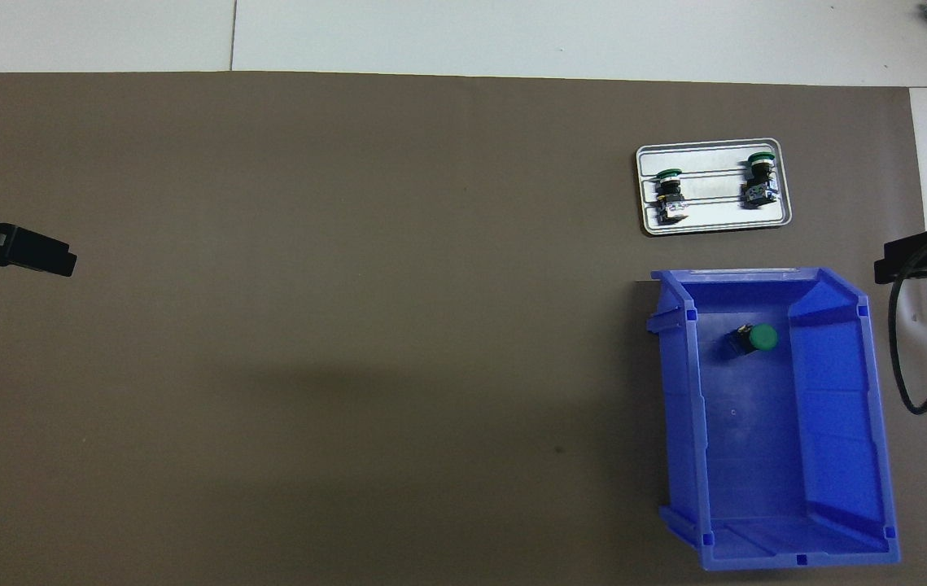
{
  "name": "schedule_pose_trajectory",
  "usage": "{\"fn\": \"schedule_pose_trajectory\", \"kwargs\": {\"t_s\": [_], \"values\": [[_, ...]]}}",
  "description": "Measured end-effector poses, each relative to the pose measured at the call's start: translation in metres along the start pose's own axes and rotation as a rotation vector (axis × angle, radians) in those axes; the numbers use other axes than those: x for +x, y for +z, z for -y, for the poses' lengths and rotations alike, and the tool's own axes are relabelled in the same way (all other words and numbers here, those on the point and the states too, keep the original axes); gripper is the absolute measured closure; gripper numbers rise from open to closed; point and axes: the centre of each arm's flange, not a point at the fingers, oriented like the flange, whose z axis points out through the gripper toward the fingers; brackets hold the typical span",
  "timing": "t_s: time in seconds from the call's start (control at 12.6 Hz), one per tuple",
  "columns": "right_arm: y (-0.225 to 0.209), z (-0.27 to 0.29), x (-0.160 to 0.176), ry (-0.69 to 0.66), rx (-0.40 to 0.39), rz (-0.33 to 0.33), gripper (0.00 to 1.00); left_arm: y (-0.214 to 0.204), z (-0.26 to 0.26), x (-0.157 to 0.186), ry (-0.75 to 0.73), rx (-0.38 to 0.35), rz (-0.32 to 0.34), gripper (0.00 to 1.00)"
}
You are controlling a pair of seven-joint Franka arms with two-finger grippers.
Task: Place and press button with both arms
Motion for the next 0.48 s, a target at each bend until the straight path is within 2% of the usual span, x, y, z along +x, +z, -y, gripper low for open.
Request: {"fn": "schedule_pose_trajectory", "kwargs": {"t_s": [0.48], "values": [[0.0003, 0.0001, -0.0001, -0.033, -0.001, 0.002, 0.0, 0.0, 0.0, 0.0, 0.0, 0.0, 0.0, 0.0]]}}
